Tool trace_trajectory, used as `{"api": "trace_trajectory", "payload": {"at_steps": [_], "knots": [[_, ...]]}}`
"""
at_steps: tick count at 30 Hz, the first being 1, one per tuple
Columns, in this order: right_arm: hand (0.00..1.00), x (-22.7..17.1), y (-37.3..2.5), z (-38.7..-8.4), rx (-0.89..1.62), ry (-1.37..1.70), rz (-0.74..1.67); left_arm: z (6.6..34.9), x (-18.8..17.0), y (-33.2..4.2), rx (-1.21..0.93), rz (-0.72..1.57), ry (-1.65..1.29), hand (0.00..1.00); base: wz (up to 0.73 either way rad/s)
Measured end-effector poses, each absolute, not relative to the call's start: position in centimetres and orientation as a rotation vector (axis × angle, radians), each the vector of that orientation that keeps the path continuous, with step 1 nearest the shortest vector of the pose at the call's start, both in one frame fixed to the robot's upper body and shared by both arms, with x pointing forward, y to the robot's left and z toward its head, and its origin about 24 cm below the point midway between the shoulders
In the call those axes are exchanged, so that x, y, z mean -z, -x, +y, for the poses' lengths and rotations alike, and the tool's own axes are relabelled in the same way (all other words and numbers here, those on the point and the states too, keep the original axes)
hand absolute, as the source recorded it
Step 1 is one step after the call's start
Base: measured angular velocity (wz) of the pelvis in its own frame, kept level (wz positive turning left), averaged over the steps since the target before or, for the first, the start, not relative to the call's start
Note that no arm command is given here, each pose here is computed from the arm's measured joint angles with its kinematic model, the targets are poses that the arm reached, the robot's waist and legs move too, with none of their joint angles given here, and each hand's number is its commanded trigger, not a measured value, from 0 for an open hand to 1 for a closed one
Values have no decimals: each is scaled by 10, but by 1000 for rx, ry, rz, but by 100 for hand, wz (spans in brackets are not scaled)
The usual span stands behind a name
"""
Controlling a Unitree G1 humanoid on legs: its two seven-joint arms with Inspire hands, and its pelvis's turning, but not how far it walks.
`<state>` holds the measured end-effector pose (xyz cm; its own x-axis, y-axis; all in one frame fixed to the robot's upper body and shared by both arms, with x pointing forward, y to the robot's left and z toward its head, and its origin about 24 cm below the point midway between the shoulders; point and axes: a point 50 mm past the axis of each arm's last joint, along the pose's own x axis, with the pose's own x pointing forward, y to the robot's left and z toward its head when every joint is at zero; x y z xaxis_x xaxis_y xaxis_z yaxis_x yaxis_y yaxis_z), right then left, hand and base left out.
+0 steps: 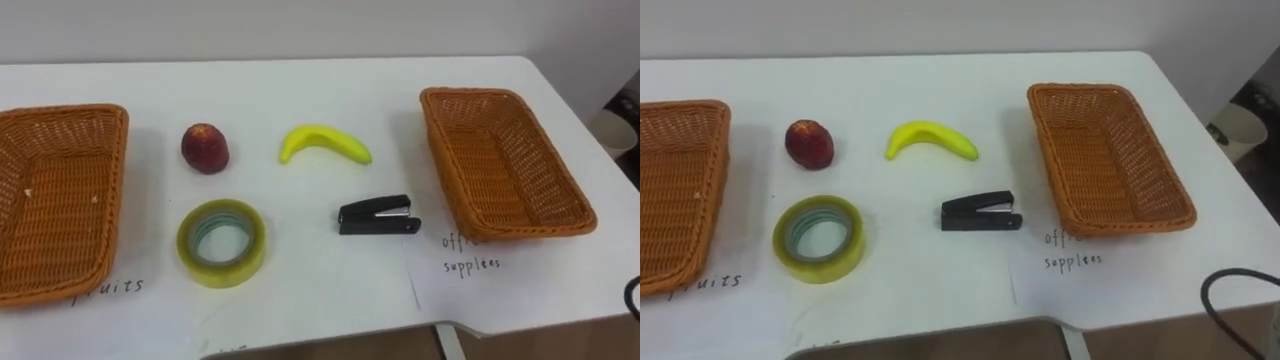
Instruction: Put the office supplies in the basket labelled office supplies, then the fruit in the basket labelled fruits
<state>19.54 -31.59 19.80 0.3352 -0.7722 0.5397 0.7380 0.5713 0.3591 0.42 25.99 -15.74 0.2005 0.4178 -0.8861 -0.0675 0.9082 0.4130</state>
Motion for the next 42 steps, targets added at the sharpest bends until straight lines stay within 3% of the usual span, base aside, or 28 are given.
{"api": "trace_trajectory", "payload": {"at_steps": [21,31,42], "knots": [[0,-205,-228,-270,584,173,-682,261,158,-4,-269,1356,-386,0,1],[0,-189,-245,-234,276,356,-578,259,159,-14,-216,1347,-391,0,0],[0,-160,-259,-220,65,434,-407,259,159,-15,-171,1348,-437,0,2]]}}
